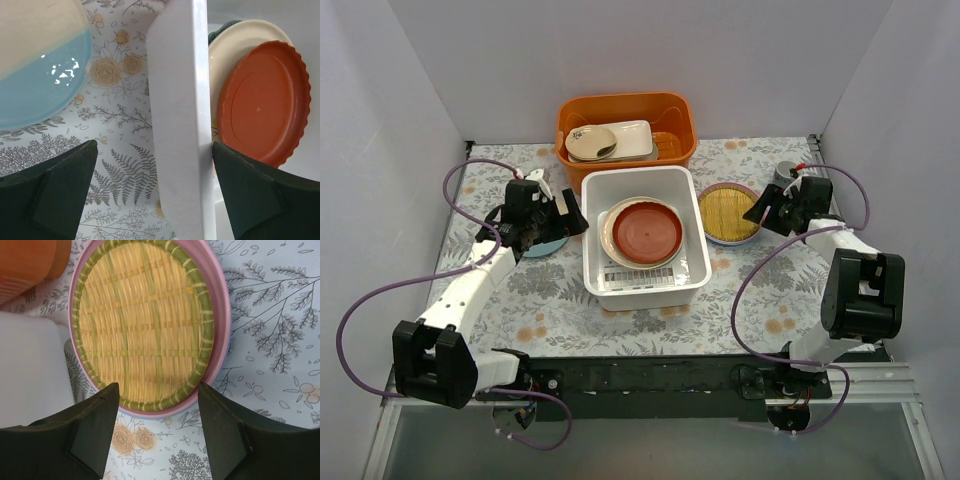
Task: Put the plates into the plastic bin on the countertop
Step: Pick up the plate at the center of the board.
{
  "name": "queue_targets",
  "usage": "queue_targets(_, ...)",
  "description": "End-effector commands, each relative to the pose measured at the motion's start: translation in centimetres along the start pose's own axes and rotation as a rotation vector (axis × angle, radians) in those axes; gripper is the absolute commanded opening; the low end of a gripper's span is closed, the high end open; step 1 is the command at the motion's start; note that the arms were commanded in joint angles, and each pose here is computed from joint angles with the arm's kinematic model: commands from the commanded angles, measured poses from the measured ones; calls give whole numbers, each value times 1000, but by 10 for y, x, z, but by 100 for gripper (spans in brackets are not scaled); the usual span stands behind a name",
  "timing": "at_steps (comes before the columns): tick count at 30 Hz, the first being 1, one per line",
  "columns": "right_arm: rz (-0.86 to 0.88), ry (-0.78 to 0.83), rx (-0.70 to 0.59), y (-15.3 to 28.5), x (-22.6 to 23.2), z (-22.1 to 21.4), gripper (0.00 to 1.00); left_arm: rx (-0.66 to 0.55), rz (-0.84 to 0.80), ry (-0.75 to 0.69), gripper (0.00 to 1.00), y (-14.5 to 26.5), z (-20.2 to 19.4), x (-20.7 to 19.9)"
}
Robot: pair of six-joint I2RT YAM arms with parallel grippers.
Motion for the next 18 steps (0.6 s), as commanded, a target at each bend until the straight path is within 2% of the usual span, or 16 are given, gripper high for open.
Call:
queue_targets(1,47,4,-57,-9,6,32,71,-13,-60,-7,98,3,0,0)
queue_targets(18,37,-48,-49,-40,-15,31,71,9,-62,1,98,1,-10,6)
Point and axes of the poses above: each gripper's point midway between its finger pads, its own y axis back along the fingers, its own x axis along the line the jaws close on, z = x × y, the point moved 4 cm from there along y, back along the fingers, and after that the axes turned 3 degrees about -y, right-handed, at the moved point
